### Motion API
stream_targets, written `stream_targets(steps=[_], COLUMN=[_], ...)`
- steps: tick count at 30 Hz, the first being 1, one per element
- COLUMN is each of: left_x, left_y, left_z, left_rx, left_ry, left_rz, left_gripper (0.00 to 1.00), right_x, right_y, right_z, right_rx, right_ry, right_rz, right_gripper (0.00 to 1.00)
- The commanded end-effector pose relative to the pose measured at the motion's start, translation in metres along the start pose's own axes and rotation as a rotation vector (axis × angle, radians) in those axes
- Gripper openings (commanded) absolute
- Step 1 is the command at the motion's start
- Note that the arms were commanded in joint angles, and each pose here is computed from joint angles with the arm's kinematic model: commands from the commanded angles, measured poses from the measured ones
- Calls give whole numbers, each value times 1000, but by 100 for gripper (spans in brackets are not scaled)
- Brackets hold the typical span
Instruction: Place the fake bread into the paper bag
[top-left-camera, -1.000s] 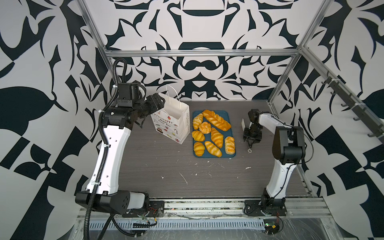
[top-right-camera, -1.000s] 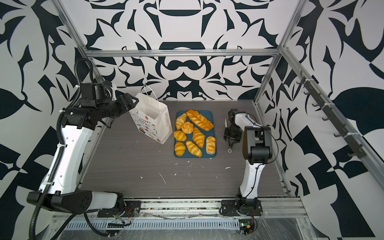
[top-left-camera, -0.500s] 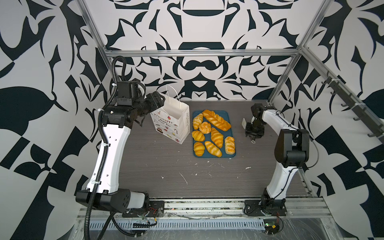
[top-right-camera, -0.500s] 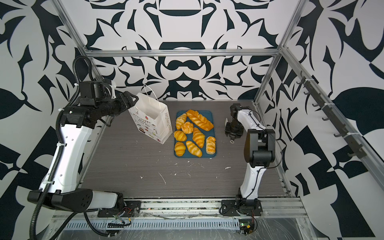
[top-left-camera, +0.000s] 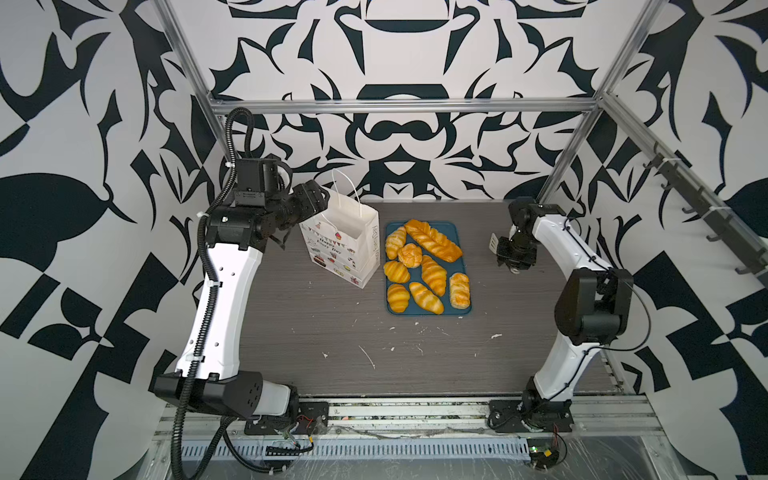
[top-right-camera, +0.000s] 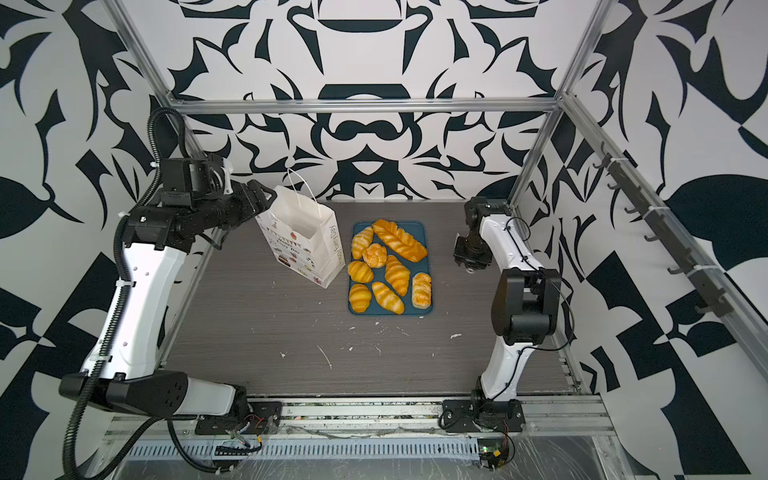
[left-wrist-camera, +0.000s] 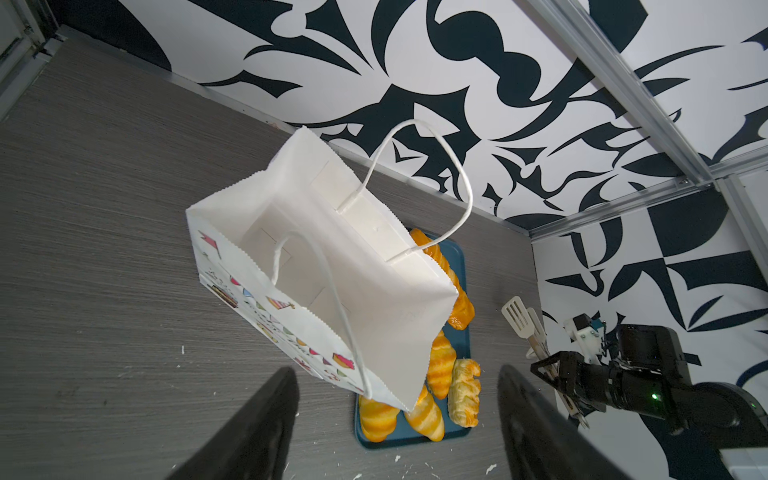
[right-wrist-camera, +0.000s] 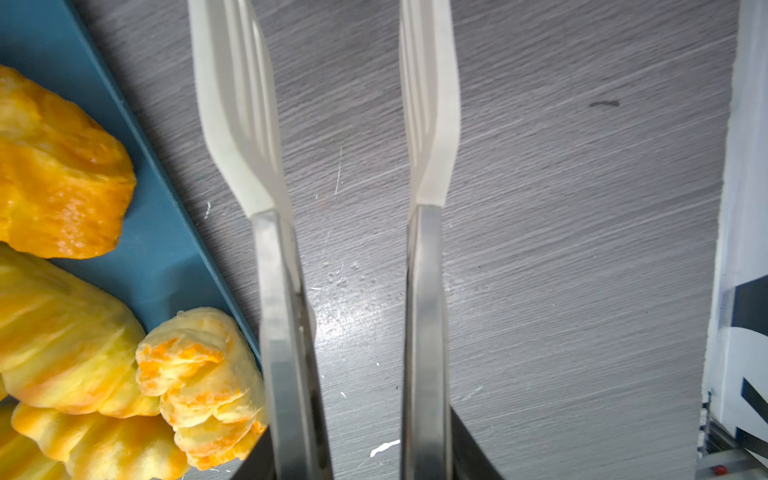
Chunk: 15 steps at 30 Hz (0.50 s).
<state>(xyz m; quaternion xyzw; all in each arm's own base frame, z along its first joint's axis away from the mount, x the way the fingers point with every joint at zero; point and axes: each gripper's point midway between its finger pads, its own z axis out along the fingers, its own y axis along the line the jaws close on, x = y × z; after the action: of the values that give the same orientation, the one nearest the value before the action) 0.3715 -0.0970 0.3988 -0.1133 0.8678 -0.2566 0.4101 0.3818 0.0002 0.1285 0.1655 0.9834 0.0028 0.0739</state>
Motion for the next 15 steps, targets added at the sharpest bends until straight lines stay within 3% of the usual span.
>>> stream_targets(steps=[1, 9, 15], left_x=[5, 25, 35], left_y=[9, 8, 4], left_z=[-4, 7, 16], left_rx=[-67, -53, -36], left_ry=[36, 134, 149], left_rz=[5, -92, -95], left_gripper=[76, 70, 66], right_x=[-8, -12, -11], right_y=[7, 32, 58], right_z=[-45, -87, -114], right_rx=[-13, -51, -102], right_ry=[-105, -178, -220], right_rz=[-6, -52, -105], right_gripper=[45, 45, 44])
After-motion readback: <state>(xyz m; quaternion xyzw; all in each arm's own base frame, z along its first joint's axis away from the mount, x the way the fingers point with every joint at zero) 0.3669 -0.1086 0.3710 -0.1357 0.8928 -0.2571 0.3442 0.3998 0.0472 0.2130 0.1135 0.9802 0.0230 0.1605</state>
